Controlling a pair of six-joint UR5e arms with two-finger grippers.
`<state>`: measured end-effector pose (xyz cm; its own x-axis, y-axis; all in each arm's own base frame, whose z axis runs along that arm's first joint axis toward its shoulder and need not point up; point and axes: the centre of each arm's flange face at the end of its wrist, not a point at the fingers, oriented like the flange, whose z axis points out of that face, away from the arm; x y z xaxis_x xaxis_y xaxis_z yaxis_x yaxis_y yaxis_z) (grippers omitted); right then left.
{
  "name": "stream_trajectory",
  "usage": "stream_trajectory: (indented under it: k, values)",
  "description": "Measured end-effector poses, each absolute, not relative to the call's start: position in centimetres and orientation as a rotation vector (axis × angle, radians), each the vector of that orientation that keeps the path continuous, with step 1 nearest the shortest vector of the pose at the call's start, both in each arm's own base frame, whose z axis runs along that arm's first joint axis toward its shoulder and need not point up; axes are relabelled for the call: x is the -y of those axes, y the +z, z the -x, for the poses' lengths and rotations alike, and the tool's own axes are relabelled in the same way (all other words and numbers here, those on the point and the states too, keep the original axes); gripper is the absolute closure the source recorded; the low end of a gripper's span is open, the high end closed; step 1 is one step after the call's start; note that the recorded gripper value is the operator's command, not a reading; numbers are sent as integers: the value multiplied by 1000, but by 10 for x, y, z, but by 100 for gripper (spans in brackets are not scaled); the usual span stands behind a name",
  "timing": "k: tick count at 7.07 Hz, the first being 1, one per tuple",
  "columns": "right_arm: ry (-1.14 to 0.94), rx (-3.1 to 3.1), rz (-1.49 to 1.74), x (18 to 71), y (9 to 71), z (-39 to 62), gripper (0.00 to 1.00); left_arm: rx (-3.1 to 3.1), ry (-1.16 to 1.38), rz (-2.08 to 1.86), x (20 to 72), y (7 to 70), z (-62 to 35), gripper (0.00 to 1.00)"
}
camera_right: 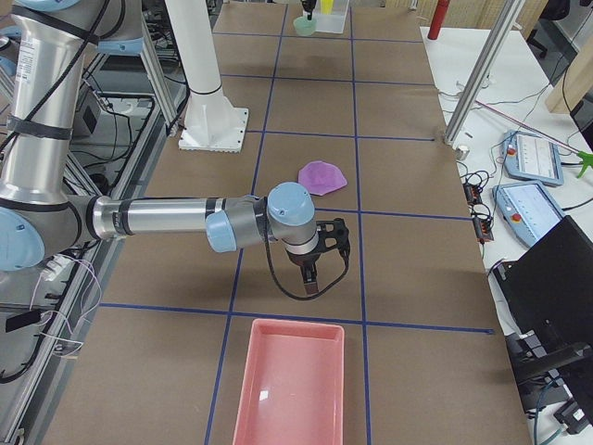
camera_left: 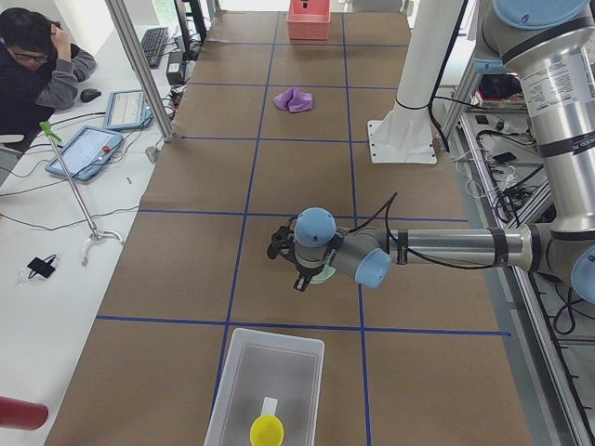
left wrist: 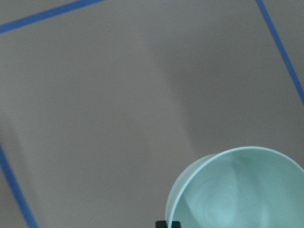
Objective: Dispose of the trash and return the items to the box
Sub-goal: 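Lift the pale green bowl and carry it over the clear box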
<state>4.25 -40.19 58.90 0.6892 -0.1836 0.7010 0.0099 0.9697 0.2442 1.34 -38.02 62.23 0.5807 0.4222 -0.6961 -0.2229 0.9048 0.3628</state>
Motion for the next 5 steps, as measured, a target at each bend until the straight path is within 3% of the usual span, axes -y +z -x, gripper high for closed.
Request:
stream_trajectory:
  k: [2, 5]
  values:
    - [-110, 805, -229, 402, 589, -42, 0, -834, 446, -246, 426, 647, 58, 100]
    - [-109, 805, -229, 402, 589, -42, 0, -838, 554, -258, 517, 739, 128, 100]
